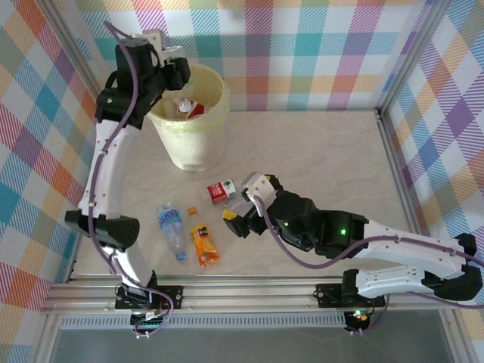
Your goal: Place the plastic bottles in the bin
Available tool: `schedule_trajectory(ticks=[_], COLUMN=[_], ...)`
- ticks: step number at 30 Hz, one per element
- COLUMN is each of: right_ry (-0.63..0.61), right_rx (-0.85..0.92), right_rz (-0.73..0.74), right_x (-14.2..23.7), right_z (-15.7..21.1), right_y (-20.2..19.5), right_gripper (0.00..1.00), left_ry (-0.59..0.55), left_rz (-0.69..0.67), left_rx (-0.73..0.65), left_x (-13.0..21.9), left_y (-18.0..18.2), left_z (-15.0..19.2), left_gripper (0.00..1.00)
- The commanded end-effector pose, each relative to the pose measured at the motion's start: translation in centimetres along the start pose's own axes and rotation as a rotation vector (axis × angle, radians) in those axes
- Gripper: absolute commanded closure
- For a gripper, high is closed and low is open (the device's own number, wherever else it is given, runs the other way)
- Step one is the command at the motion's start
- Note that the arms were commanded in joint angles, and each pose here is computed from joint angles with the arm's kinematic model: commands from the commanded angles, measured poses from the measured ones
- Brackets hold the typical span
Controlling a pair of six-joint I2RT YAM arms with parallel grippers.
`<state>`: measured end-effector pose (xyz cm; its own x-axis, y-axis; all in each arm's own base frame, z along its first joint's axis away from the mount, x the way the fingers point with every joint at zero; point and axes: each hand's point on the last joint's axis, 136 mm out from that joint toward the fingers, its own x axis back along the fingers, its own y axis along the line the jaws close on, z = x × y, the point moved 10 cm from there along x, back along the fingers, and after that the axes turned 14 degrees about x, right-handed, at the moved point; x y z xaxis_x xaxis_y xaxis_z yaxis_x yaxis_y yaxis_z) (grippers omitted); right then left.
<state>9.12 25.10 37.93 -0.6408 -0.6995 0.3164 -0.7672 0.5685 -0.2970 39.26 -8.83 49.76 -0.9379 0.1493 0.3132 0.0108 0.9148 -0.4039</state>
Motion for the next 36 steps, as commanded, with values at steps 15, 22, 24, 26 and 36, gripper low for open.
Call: schedule_trajectory(ticks=[15,22,24,26,36], right_ry=[0.076,0.144,0.168,0.206,0.340], right_rx=[-0.134,-0.192,-0.194,-0.193,-0.229], right_rz=[0.077,0.095,0.084,0.071,0.038], right_x=[2.8,3.7,3.9,4.0,4.8], right_z=[2.4,5.2,5.8,6.7,11.1], right_y=[-1.7,-2.2,-2.3,-2.2,-1.8], right_gripper=[0.00,0.00,0.00,0.00,0.00], left_ry=[0.245,0.306,0.298,0.283,0.210], left_rz=[-0.126,-0.148,-0.133,-0.108,0.148], left_rx=[0.032,0.053,0.062,0.076,0.124], left_x=[-9.0,-9.2,-8.6,-7.8,-0.5], left_y=[3.7,4.2,3.9,3.5,0.9], left_z=[4.9,6.0,5.6,5.0,2.3], left_gripper=[0.40,0.22,0.18,0.13,0.00])
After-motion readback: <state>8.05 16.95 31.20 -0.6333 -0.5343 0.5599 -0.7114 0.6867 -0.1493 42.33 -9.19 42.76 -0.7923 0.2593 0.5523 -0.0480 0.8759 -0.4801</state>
